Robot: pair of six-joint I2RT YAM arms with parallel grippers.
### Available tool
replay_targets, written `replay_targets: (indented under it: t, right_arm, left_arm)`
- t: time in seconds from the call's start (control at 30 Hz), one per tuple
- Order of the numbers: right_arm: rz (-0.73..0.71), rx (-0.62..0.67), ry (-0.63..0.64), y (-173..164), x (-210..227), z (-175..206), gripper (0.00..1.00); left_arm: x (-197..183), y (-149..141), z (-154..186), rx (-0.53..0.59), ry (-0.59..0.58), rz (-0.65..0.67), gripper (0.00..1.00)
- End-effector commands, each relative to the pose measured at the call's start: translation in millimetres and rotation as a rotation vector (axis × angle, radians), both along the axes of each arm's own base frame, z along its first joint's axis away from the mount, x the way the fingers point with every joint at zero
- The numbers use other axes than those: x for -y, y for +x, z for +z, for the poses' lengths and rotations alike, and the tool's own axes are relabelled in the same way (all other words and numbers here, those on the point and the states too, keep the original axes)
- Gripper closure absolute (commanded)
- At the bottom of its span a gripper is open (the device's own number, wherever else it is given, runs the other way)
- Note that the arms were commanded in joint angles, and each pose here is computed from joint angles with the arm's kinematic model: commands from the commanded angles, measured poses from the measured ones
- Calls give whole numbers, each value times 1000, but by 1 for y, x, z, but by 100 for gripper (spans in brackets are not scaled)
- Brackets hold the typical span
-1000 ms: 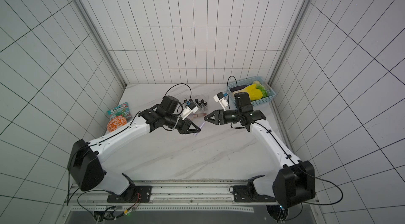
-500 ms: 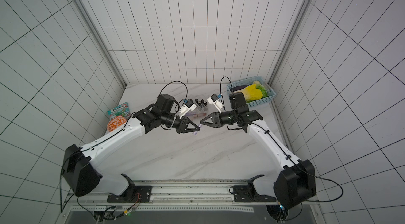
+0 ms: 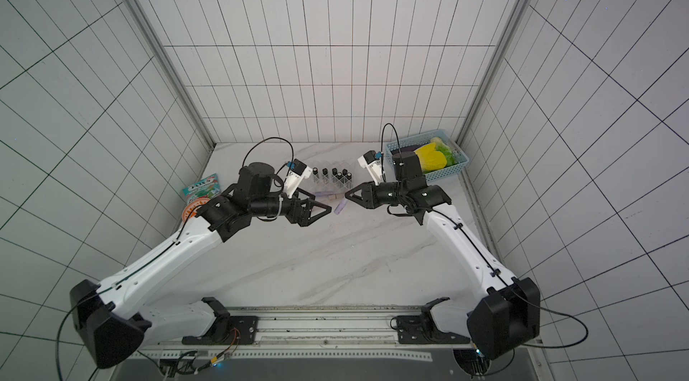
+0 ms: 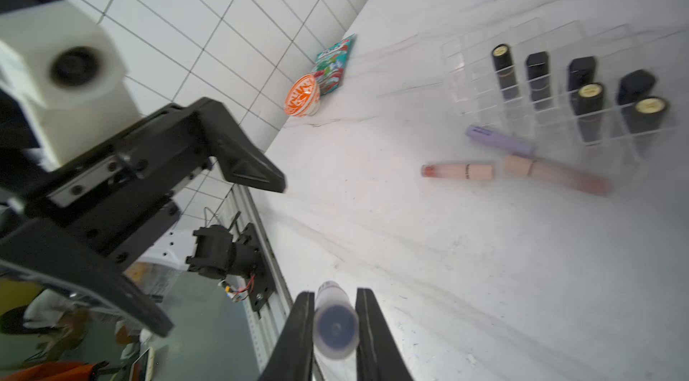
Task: Arrange the lipsticks in the organizer
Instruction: Place the lipstick in the storage box.
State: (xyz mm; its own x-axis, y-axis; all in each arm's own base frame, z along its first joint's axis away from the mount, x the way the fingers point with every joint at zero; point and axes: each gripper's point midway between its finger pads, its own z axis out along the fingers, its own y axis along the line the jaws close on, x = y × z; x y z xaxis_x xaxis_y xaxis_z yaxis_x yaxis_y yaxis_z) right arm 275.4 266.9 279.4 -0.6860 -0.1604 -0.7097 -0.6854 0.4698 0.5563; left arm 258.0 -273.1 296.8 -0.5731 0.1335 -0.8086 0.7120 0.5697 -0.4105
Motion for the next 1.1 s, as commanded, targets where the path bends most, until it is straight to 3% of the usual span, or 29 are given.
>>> replay_targets:
  t: [0.0,0.43,0.7,1.07]
  right_arm:
    - [-195,129,-124,57,11,-7,90]
    - [-439,252,-325,148,16,-46,90]
    - [-417,230,-337,179,-7,-68,90]
    - [-374,202,-364,189,-23,-95,90]
  left_arm:
    - [-30,31,9,101,13,225,7]
    - [-61,58,-29,74,87,411,7]
    - [-68,60,-36,72,100,426,7]
    - [-69,64,-45,59,103,428,7]
